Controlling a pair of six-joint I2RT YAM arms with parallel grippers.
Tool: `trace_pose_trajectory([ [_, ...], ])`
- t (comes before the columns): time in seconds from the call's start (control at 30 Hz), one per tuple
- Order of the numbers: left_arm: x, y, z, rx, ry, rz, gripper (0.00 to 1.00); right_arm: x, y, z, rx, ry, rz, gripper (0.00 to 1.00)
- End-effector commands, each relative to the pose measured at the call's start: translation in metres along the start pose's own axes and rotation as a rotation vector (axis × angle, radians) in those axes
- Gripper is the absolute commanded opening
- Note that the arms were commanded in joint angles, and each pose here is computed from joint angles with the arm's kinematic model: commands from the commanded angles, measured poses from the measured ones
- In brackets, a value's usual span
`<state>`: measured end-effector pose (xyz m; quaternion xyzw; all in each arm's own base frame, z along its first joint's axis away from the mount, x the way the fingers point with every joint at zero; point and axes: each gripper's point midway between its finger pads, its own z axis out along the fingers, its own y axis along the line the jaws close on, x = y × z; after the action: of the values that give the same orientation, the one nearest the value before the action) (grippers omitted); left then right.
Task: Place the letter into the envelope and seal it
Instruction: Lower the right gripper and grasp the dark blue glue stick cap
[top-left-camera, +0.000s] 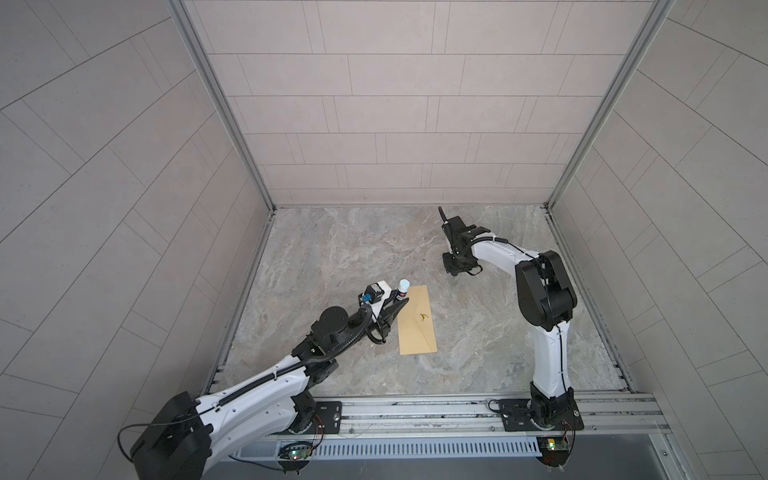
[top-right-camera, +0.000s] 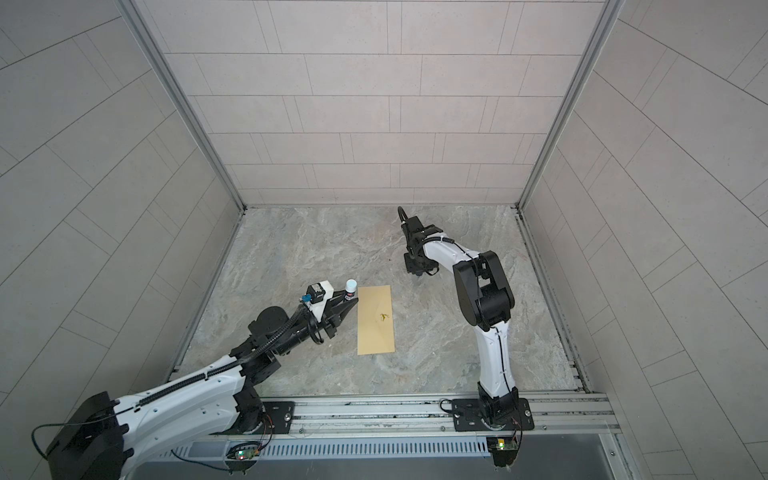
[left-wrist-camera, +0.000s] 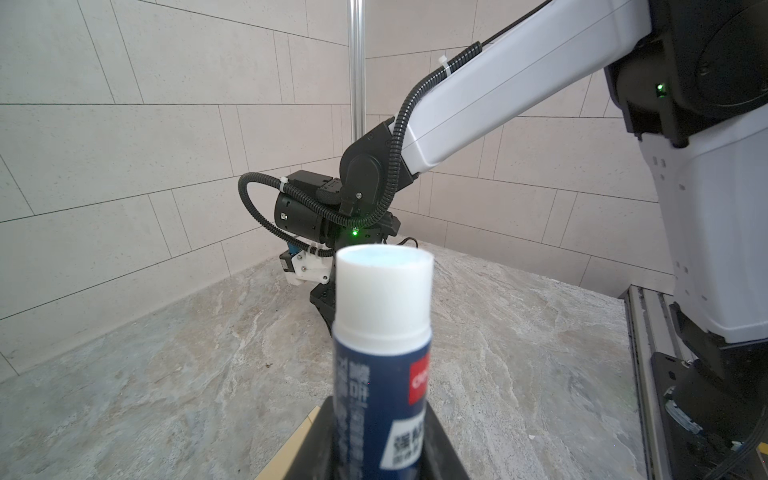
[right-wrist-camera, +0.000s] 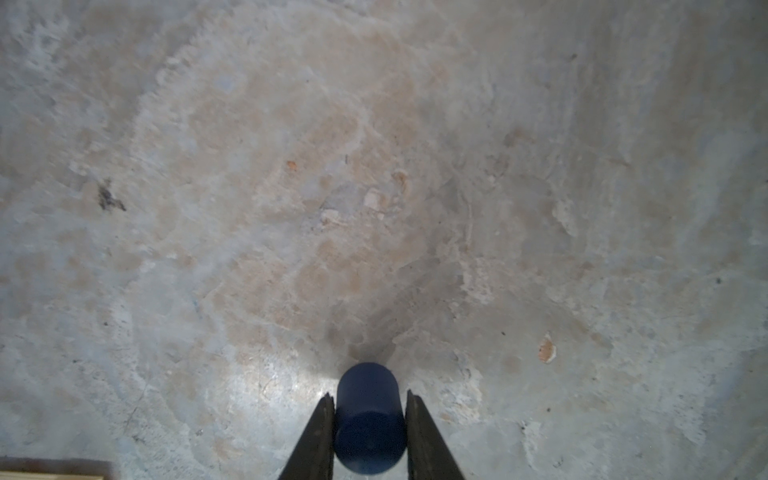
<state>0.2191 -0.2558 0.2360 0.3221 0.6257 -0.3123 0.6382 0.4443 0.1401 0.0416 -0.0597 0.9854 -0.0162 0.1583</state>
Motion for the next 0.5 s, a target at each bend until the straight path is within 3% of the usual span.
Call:
trace_pose_trajectory([
  [0.0, -0.0111, 0.0002, -0.0020, -0.002, -0.048, 0.020, 0.00, 0.0003, -0.0013, 0.0049, 0.012, 0.018, 0.003, 0.28],
  [0.47, -0.0109, 0.0001, -0.0025, -0.002, -0.048, 0.017, 0.00, 0.0020, -0.0020, 0.0073, 0.017, 0.029, 0.003, 0.31],
])
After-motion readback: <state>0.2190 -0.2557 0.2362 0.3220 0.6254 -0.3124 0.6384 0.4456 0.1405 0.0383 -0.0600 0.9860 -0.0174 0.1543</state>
